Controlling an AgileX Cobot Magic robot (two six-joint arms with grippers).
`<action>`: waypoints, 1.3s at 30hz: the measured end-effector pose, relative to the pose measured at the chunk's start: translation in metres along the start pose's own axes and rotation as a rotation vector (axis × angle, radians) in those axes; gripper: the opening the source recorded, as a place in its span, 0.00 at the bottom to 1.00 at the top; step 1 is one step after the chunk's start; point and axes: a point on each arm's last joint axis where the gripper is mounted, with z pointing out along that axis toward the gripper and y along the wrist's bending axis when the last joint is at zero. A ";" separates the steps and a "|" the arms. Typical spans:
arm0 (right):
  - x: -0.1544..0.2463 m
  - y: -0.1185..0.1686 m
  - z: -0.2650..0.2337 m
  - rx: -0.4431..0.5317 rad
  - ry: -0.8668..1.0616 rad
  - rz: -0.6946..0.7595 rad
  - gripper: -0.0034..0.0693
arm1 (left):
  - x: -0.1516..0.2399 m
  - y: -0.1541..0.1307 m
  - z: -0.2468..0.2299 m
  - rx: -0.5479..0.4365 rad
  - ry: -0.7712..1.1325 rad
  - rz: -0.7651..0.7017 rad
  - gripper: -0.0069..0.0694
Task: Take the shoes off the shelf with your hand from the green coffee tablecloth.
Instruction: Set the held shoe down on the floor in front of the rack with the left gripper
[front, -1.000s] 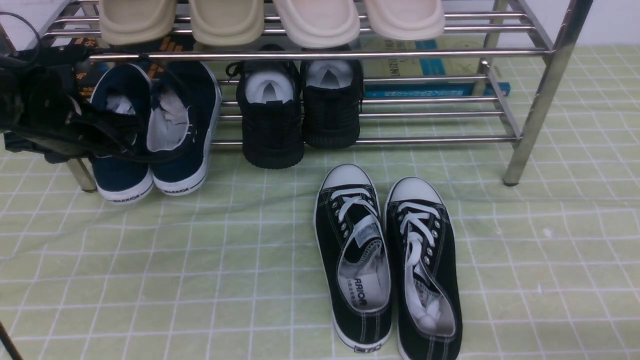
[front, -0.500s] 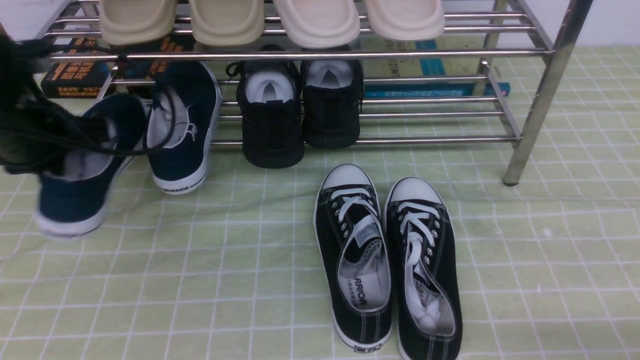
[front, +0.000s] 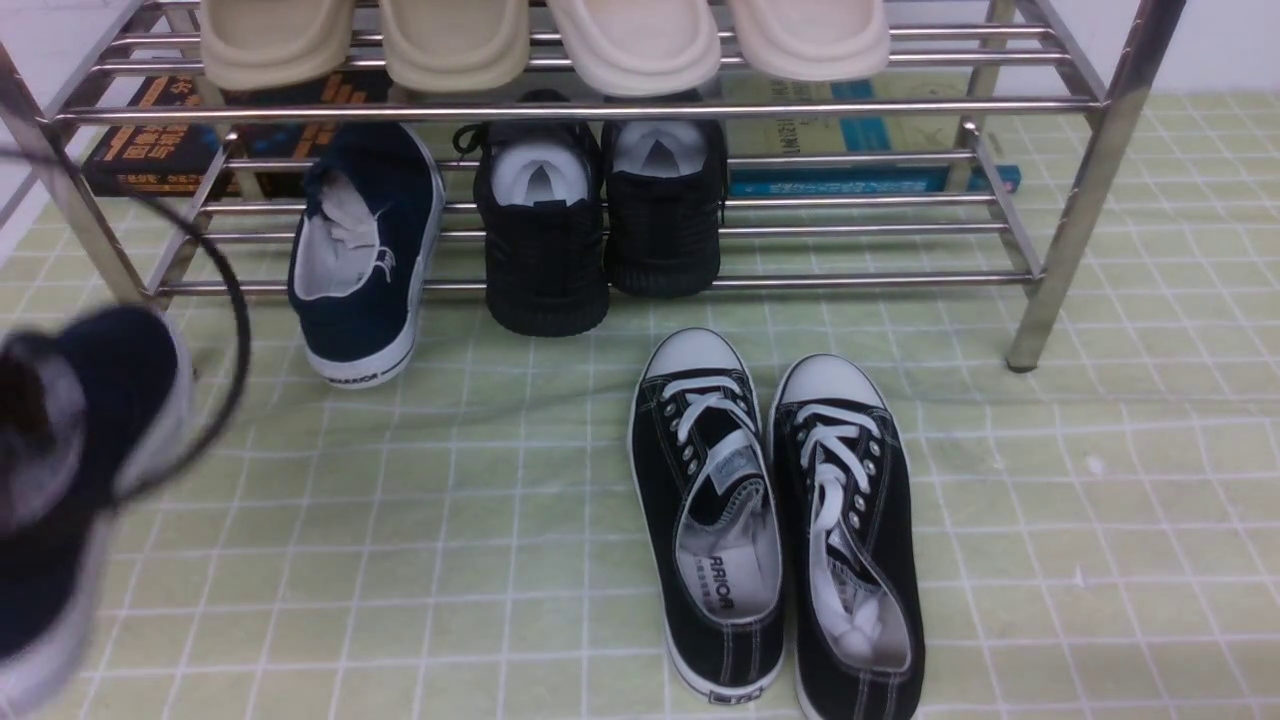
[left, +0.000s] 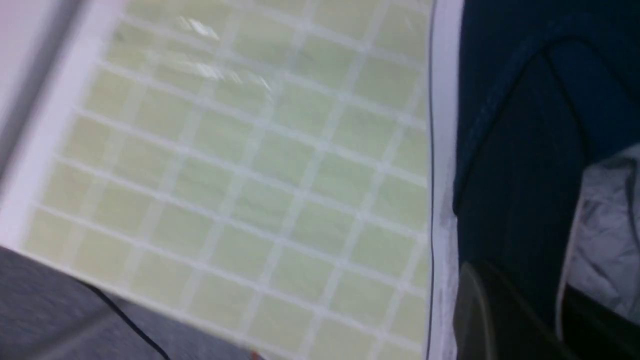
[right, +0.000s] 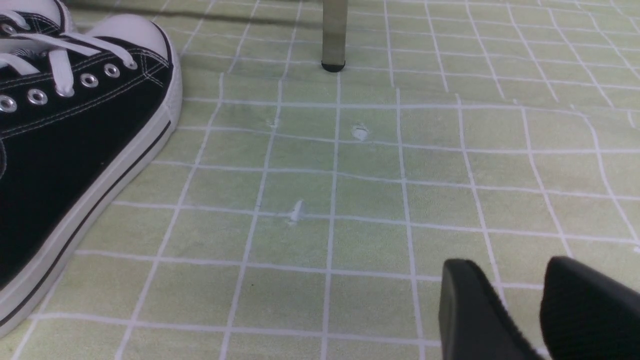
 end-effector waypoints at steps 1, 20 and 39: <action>0.000 0.000 0.000 0.000 0.000 0.000 0.37 | 0.015 -0.001 0.007 0.037 0.047 0.002 0.14; 0.000 0.000 0.000 0.000 0.000 0.000 0.37 | 0.032 -0.028 0.079 0.285 0.027 -0.040 0.14; 0.000 0.000 0.000 0.000 0.000 0.000 0.37 | 0.017 -0.046 0.113 0.352 0.056 -0.160 0.14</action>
